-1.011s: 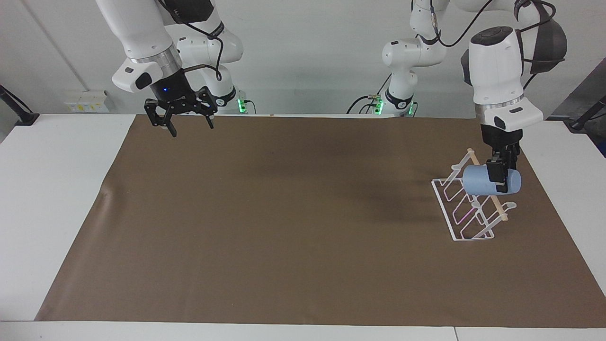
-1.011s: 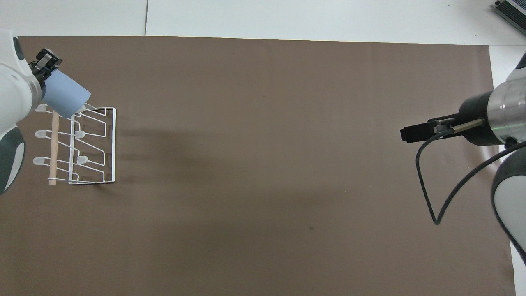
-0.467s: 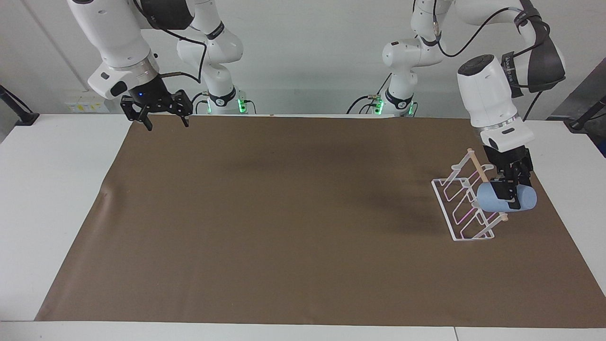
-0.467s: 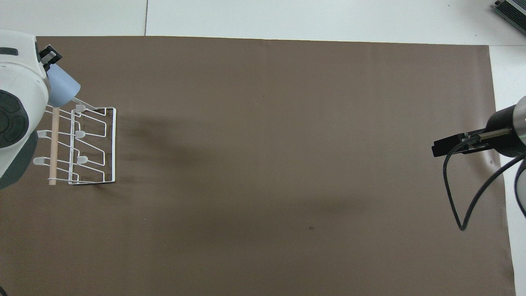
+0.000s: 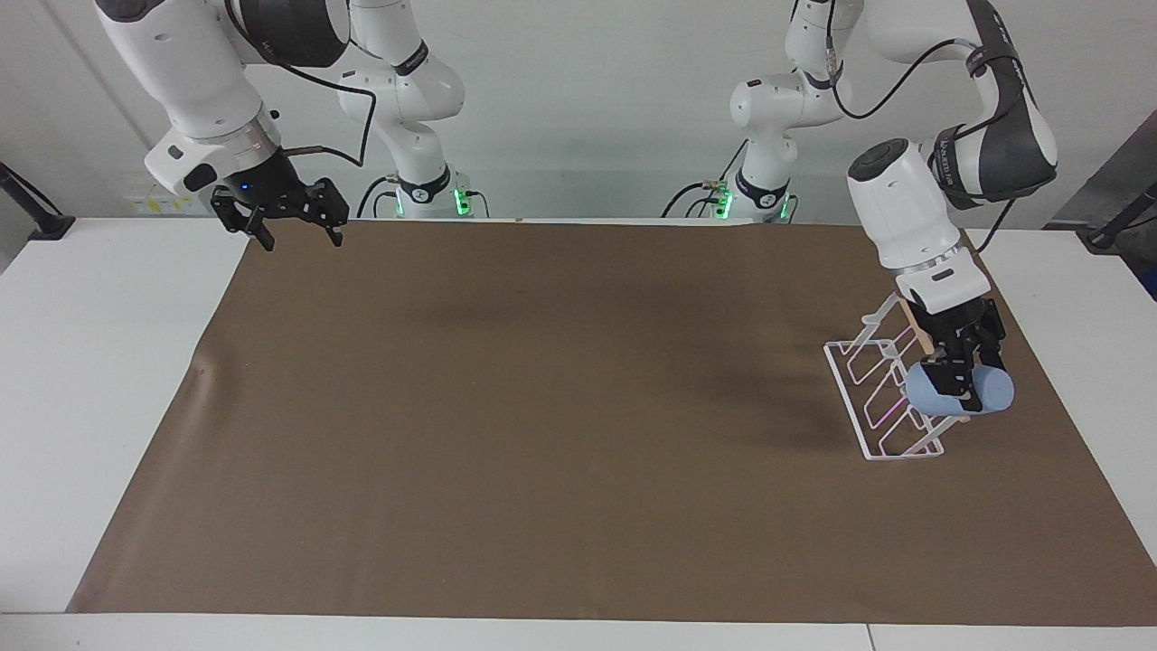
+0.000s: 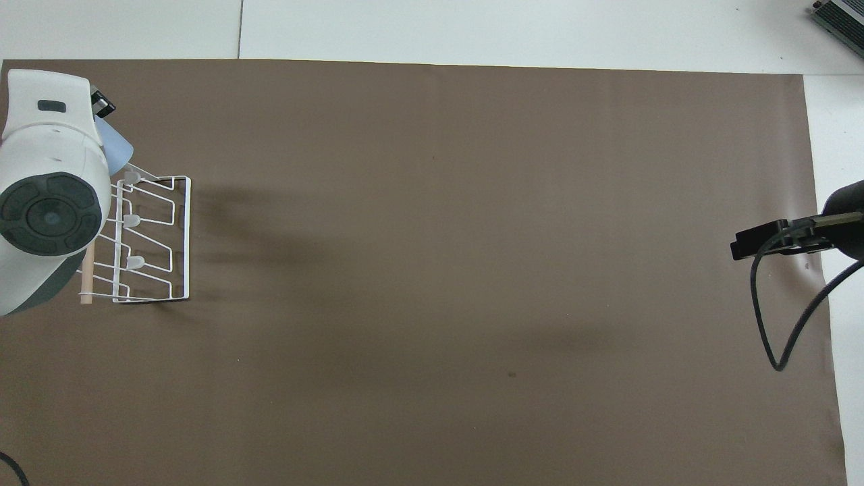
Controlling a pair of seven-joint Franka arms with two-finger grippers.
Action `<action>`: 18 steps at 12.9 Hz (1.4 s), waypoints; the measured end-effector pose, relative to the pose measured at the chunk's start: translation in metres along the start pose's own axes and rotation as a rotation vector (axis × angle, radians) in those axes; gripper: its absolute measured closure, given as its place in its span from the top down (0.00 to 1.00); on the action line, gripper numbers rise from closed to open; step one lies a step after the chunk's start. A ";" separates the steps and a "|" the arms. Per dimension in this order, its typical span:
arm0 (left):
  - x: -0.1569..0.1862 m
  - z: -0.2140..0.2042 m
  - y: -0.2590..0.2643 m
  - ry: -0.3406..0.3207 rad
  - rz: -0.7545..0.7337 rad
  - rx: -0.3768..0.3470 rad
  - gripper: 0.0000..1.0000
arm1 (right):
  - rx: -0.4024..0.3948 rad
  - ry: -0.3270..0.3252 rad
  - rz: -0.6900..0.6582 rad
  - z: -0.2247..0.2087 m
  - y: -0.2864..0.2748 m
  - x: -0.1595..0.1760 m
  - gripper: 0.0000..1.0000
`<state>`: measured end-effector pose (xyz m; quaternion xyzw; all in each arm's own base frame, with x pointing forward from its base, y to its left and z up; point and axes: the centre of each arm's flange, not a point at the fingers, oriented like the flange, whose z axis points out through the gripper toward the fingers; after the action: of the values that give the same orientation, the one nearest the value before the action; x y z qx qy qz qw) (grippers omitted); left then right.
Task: Hang cup on cup holder
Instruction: 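Carry the cup with the left gripper over the rack's wooden pegs, then lower the cup onto a peg and open the left gripper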
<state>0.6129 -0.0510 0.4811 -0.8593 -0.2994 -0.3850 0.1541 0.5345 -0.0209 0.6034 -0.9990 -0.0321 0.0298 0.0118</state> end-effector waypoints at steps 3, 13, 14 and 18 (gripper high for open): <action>-0.010 0.003 0.000 -0.011 0.000 0.005 0.71 | -0.002 0.022 0.004 -0.003 0.003 0.001 1.00; -0.040 0.005 -0.005 -0.028 0.020 -0.017 0.71 | -0.071 0.038 0.081 -0.002 0.014 0.003 1.00; -0.041 0.006 -0.005 -0.030 0.020 -0.024 0.71 | -0.071 0.037 0.099 -0.001 0.014 0.003 1.00; -0.042 0.008 -0.008 -0.033 0.015 -0.040 1.00 | -0.070 0.036 0.114 -0.001 0.015 0.002 1.00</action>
<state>0.5903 -0.0577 0.4449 -0.8706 -0.2877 -0.3756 0.1349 0.5379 -0.0362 0.6035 -0.9993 0.0240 0.0114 -0.0244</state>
